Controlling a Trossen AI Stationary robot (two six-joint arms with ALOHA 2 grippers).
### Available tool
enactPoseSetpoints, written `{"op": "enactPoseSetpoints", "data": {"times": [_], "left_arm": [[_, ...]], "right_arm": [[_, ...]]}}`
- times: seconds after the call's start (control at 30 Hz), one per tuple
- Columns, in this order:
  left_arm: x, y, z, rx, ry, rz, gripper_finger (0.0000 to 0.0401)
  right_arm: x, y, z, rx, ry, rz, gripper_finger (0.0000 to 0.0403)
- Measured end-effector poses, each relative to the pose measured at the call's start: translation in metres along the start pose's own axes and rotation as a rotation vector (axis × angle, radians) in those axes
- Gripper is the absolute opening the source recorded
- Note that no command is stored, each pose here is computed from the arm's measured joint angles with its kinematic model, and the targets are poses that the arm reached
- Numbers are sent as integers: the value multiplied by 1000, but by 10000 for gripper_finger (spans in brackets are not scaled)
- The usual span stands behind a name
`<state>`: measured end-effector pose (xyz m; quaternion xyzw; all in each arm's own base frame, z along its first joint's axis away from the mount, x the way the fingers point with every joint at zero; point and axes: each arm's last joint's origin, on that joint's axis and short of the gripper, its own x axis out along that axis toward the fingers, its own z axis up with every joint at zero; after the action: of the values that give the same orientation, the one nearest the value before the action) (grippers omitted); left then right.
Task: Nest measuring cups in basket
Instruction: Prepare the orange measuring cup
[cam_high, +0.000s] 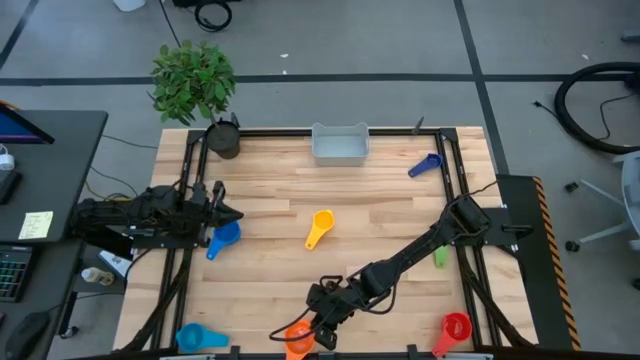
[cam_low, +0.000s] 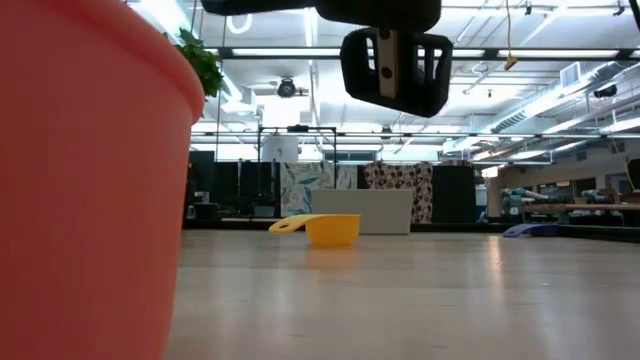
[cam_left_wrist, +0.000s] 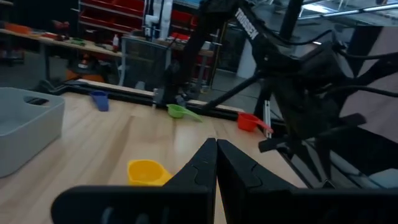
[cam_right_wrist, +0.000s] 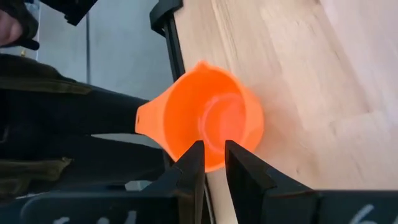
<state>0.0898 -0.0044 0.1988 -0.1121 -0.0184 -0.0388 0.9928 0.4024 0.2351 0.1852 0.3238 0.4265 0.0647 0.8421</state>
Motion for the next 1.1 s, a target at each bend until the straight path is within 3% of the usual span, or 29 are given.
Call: {"op": "enactPoseSetpoints", "data": {"times": [0.2, 0.3, 0.63, 0.8, 1.1], "left_arm": [[4, -4, 14, 8, -106, -72, 15], [7, -7, 26, 32, -79, -66, 15], [41, -24, 62, 127, 305, -92, 15], [64, -39, 53, 139, 507, -158, 15], [85, -76, 26, 220, 684, -348, 15]], "right_arm": [[0, 0, 0, -17, -1, 0, 68], [0, 0, 0, -24, -1, 0, 68], [0, -1, 3, -93, -6, 9, 60], [0, -1, 2, -102, 3, 6, 55], [0, -2, 1, -130, 8, -4, 54]]}}
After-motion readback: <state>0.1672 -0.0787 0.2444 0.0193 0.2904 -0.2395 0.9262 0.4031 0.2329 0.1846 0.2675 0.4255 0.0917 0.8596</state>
